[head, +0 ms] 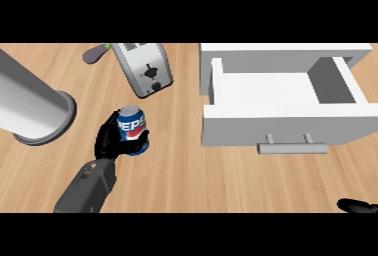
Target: Pick up the can, place it into the drawer and close the drawer
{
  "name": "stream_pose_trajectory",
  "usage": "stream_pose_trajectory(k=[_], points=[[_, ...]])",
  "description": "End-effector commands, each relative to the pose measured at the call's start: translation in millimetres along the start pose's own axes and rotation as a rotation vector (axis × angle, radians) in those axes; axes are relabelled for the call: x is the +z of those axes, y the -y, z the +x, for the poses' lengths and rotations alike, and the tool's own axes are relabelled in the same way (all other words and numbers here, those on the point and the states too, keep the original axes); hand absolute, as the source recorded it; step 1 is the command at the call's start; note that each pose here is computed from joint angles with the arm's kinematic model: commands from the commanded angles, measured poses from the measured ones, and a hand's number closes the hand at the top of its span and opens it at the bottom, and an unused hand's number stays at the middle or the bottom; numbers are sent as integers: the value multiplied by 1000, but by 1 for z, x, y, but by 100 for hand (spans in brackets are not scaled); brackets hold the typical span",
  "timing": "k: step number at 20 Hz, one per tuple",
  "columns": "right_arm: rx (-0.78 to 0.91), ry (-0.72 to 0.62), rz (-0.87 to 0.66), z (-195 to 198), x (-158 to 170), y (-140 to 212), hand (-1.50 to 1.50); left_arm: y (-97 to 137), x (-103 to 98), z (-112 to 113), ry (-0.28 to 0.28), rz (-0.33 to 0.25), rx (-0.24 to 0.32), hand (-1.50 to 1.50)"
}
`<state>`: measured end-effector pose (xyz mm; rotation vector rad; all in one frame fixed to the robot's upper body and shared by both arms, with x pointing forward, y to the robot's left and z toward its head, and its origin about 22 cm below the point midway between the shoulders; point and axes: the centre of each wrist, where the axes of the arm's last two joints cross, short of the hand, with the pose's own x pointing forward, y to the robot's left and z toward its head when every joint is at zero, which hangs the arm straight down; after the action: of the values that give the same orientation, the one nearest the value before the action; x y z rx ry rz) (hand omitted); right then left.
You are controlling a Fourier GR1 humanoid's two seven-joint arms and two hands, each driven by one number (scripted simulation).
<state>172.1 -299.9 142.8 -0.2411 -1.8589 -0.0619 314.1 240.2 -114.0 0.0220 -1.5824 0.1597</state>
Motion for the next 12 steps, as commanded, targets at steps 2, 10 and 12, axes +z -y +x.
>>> stream_pose_trajectory(k=[2, 10, 12], points=[[5, 12, 12, 3, -1, -7, -150, 21, -25, 15, 15, -67, 16, 150], [32, 22, -1, 1, -6, 5, -150, 59, -61, 58, 28, -137, 27, 150], [23, 23, -18, 0, 1, 7, -150, 66, -62, 65, 48, -173, 22, 150]])
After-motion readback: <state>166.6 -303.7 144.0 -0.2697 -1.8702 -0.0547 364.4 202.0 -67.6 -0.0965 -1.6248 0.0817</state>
